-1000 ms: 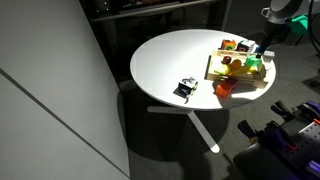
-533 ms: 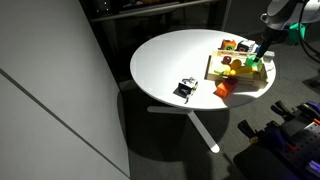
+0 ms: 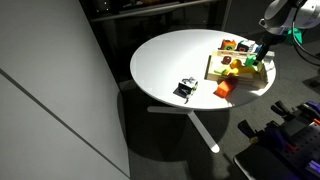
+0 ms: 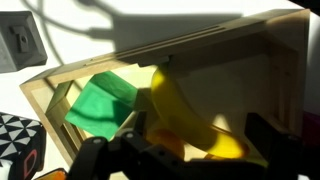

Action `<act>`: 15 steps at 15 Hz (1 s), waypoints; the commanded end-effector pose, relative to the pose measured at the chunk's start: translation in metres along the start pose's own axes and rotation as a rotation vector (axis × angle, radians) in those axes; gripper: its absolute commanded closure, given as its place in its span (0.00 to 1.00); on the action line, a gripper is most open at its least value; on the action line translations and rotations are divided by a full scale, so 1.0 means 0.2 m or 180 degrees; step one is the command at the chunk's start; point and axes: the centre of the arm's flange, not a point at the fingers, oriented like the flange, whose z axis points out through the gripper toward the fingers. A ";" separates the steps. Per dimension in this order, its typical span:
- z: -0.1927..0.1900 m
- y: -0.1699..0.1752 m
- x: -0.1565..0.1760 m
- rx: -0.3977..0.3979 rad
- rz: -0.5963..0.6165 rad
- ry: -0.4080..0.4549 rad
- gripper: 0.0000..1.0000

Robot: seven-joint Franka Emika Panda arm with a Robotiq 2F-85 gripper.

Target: Remove the banana plush toy from the wooden tray and put it on the table

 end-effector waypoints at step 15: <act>0.29 0.06 0.13 0.0015 -0.0147 0.0021 0.00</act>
